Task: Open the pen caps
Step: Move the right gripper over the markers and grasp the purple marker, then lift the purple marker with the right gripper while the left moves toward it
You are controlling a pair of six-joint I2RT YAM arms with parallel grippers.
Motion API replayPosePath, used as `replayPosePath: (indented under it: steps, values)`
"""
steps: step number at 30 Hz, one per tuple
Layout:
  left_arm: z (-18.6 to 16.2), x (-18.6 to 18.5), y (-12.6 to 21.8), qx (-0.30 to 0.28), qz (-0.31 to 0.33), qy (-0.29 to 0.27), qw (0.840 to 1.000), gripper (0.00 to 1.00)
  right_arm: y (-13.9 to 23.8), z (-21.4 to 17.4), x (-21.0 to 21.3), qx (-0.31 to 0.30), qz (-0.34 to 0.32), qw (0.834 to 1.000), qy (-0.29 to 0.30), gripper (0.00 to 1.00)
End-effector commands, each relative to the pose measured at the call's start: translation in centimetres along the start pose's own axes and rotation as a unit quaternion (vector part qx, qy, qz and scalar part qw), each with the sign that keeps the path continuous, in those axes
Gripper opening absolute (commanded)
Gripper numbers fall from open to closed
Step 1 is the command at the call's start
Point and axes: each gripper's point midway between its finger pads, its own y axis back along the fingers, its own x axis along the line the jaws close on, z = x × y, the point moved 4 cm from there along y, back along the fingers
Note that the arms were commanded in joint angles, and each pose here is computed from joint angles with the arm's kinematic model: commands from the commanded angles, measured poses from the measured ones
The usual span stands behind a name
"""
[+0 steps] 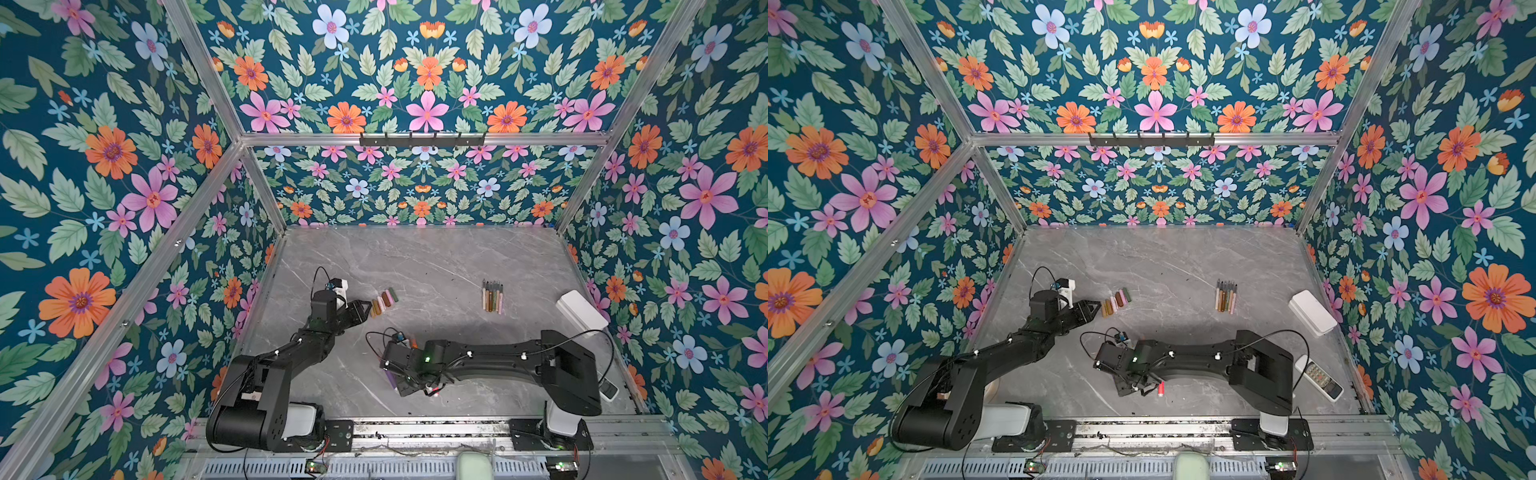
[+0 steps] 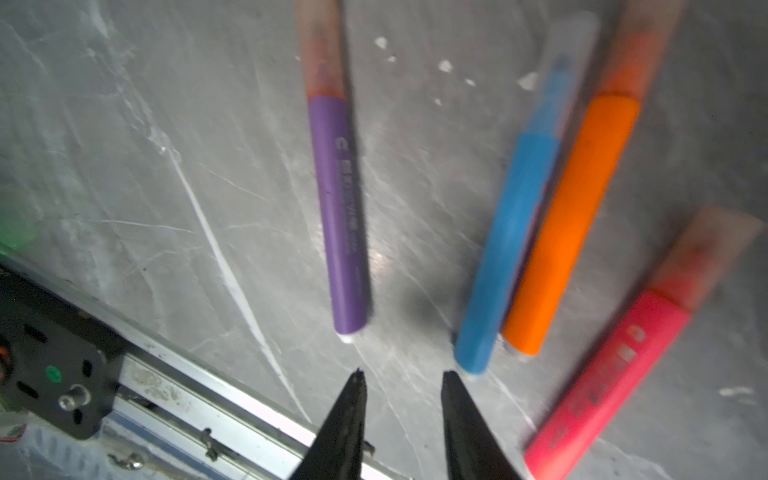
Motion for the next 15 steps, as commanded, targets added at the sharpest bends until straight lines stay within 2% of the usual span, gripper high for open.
replayPosePath:
  steps: [1,15]
  values:
    - [0.4,-0.3,0.2,-0.009,-0.005,-0.003,1.000,0.42,-0.5,0.4,1.3,0.014,0.005,0.999,0.035,0.33]
    - [0.4,-0.4,0.3,-0.010,-0.008,-0.004,1.000,0.42,-3.5,0.0,1.1,0.048,-0.032,0.998,0.027,0.33]
